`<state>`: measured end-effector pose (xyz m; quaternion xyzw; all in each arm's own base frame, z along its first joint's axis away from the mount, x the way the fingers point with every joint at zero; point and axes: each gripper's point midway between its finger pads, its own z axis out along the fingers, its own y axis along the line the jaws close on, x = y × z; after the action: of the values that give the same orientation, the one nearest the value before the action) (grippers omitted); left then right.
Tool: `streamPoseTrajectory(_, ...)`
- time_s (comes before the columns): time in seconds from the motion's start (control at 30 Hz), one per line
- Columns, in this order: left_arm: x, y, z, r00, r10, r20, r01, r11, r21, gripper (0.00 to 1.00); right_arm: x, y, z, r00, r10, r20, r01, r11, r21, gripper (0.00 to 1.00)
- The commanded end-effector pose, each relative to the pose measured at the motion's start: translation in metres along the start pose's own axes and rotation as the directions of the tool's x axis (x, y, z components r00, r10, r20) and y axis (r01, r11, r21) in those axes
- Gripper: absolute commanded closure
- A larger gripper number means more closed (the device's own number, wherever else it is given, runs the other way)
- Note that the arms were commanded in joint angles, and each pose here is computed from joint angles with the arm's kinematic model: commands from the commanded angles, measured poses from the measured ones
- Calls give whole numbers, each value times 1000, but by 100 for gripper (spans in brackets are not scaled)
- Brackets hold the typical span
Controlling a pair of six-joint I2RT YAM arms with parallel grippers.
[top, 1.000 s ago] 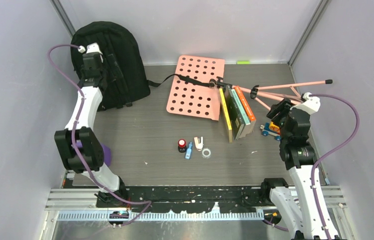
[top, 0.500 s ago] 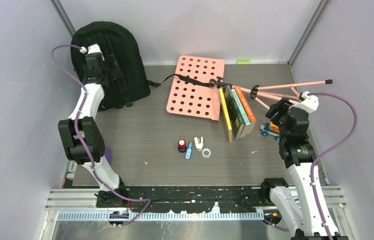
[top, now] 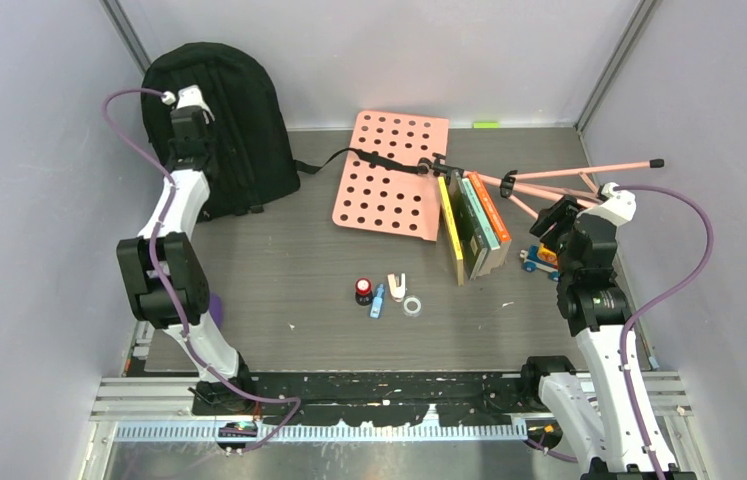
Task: Pack the student bag
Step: Move the book to the center of the board.
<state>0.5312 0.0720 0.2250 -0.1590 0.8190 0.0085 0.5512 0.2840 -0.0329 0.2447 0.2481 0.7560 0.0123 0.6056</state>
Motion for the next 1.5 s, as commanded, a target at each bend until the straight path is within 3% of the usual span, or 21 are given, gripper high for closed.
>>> streamPoseTrajectory(0.0, -19, -11, -15, 997, -12, 71, 7, 997, 73, 100, -12, 5, -2, 999, 11, 38, -10, 1000, -21, 36)
streamPoseTrajectory(0.13, -20, -14, -29, 996, -8, 93, -1, 995, 101, 100, -13, 6, -4, 999, 13, 41, -12, 1000, -26, 36)
streamPoseTrajectory(0.2, -26, -1, -32, 994, -10, 113, 7, 1000, 30, 82, -13, 6, -5, 999, 15, 42, -13, 999, -31, 36)
streamPoseTrajectory(0.33, -38, 2, -35, 992, -8, 126, 5, 1000, 24, 46, -12, 7, -6, 999, 19, 42, -17, 999, -38, 33)
streamPoseTrajectory(0.43, -55, 1, -37, 983, -40, 180, 36, 999, 24, 29, -13, 7, -5, 999, 18, 42, -16, 999, -38, 33)
streamPoseTrajectory(0.5, -66, -4, -40, 977, -77, 199, 69, 997, 43, 24, -12, 7, -5, 999, 16, 39, -15, 999, -39, 32)
streamPoseTrajectory(0.87, -146, -15, -36, 945, -146, 293, 134, 989, 62, 23, -9, 8, -1, 1000, 14, 25, -13, 999, -38, 31)
streamPoseTrajectory(1.23, -130, -9, 1, 971, -132, 197, 134, 991, 3, 26, -7, 9, 2, 1000, 11, 14, -10, 999, -38, 31)
streamPoseTrajectory(1.37, -132, -12, 5, 968, -133, 212, 133, 991, 18, 39, -7, 9, 2, 1000, 11, 14, -10, 999, -35, 31)
streamPoseTrajectory(1.47, -136, -16, 6, 964, -124, 234, 117, 992, 45, 56, -7, 8, 2, 1000, 9, 14, -8, 999, -32, 31)
